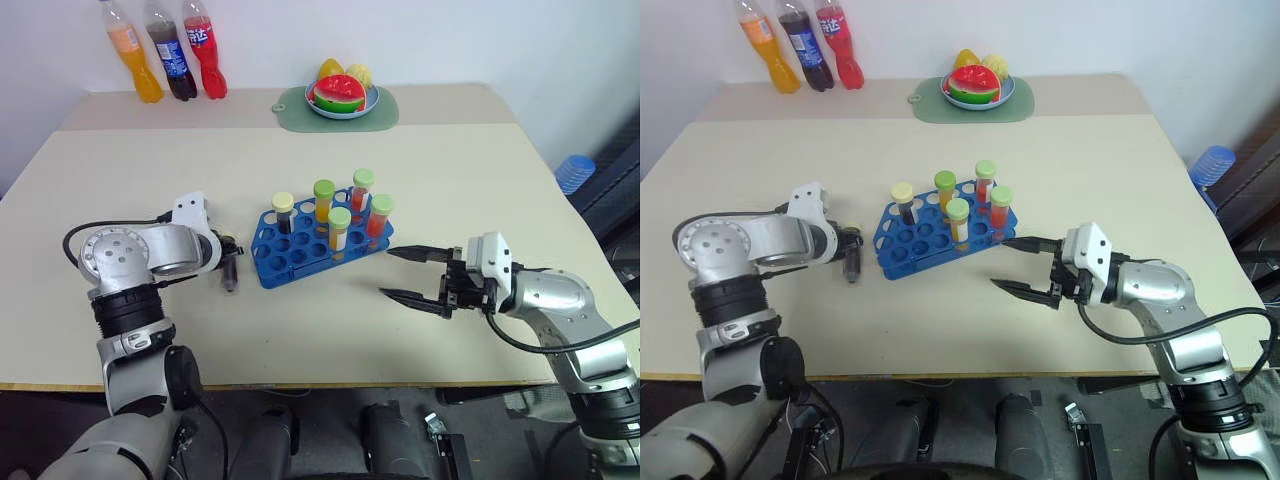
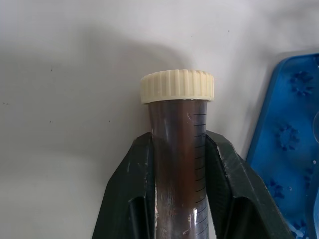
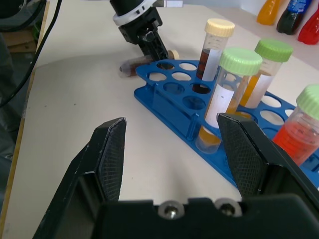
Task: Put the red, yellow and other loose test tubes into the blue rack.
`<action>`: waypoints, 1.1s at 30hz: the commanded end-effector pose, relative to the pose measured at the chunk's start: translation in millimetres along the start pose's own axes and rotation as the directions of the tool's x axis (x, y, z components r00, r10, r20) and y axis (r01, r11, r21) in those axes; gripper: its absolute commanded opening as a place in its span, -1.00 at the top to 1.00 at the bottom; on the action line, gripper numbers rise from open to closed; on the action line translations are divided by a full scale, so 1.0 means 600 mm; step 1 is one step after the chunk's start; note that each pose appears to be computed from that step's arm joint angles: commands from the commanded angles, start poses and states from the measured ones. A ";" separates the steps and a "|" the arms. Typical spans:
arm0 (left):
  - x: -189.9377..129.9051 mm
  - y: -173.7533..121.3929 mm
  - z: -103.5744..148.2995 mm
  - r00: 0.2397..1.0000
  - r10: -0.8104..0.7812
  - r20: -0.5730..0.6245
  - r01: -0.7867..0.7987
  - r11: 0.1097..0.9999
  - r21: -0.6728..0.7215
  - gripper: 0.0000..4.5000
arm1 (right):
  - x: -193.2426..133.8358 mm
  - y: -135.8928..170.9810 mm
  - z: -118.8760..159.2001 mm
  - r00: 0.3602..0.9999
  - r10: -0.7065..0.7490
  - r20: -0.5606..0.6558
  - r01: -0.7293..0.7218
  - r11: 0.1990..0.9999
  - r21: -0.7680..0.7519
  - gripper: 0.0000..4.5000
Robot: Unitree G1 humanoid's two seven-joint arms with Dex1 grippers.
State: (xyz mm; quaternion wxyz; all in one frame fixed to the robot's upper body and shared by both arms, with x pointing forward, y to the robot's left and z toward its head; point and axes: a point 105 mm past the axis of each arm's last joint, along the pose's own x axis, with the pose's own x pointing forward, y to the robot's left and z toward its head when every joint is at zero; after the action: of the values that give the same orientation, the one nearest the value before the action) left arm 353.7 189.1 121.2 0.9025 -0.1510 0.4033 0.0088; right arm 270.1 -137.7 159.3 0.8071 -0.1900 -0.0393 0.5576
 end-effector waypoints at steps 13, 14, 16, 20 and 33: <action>-0.229 -0.062 0.017 0.607 -0.700 0.375 0.456 0.694 0.557 0.66 | -0.010 -0.004 -0.004 1.000 -0.020 0.020 0.020 1.000 -0.002 -0.44; -0.235 -0.074 0.013 0.574 -0.732 0.367 0.453 0.657 0.603 0.66 | -0.012 -0.005 -0.005 1.000 -0.023 0.017 0.023 1.000 0.000 -0.44; -0.241 -0.100 0.014 0.445 -0.781 0.437 0.411 0.612 0.675 0.66 | -0.014 -0.013 -0.013 0.999 -0.049 -0.003 0.049 0.999 -0.006 -0.44; -0.220 -0.128 0.004 0.316 -0.816 0.483 0.283 0.567 0.773 0.66 | -0.019 -0.018 -0.018 0.998 -0.056 -0.023 0.056 0.998 -0.017 -0.44; -0.096 -0.167 -0.062 0.200 -0.846 0.495 0.075 0.517 0.853 0.66 | -0.052 -0.019 -0.005 0.994 -0.079 -0.080 0.077 0.997 -0.028 -0.44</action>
State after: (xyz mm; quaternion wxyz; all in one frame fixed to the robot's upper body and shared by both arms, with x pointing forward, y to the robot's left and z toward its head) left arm 305.2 94.4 164.6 0.9012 0.0767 -0.2313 -0.3583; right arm 272.4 -170.4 151.2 0.8289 -0.2105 -0.0006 0.5182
